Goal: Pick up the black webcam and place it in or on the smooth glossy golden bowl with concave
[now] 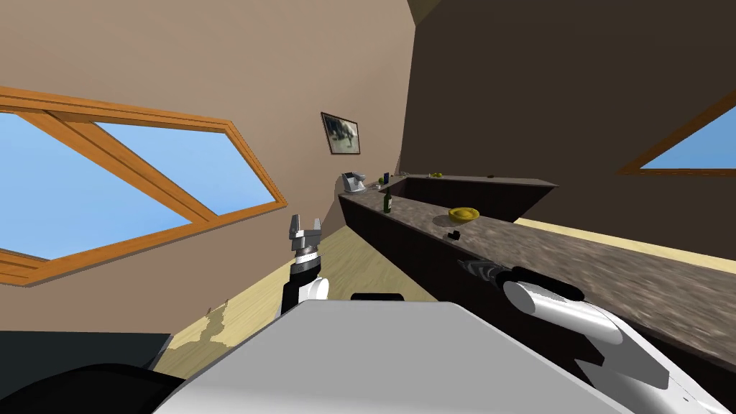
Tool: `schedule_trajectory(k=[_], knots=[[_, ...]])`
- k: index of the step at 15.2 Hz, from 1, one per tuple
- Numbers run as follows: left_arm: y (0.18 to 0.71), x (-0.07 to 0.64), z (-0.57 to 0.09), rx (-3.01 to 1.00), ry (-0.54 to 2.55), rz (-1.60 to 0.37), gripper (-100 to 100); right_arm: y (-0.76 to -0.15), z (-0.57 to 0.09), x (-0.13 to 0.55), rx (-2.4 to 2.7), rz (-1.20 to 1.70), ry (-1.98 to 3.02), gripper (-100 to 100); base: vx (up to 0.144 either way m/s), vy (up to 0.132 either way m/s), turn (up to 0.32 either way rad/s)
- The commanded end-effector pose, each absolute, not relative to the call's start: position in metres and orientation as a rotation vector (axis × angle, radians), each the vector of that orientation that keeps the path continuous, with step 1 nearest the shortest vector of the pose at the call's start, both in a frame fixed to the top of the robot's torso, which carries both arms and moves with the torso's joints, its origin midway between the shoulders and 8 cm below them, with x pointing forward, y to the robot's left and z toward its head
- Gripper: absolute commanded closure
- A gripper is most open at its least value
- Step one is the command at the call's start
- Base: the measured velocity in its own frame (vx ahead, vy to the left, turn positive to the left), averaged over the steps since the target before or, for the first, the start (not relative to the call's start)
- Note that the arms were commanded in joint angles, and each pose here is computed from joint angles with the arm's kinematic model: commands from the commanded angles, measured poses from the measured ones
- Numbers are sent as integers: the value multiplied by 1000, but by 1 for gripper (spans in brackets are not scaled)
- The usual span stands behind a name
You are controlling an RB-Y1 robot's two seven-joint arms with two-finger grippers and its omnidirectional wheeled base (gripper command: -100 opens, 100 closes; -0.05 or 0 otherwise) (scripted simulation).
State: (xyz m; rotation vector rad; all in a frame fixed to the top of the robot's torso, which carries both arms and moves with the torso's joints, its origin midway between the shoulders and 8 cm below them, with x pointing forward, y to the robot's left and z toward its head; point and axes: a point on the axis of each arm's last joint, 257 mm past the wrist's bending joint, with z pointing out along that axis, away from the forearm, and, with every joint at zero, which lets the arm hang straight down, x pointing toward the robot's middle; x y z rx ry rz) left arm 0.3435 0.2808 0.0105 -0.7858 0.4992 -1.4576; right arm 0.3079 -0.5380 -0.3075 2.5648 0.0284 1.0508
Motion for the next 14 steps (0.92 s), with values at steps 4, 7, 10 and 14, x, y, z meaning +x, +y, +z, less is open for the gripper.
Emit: schedule_trajectory(k=[4, 7, 10, 14], knots=[[281, 343, 10, -786, 499, -1458, 0, -547, -326, 288, 2676, 955, -128, -100, 58, 15, 44], [281, 343, 10, -786, 499, -1458, 0, -552, -335, 274, 2735, 891, -229, -100, 83, 3, 59], [281, 343, 10, -786, 499, -1458, 0, -558, -342, 260, 2785, 825, -330, -100, 89, 1, 57], [281, 343, 10, -786, 499, -1458, 0, -560, -350, 242, 2837, 734, -445, -100, 66, 0, 37]])
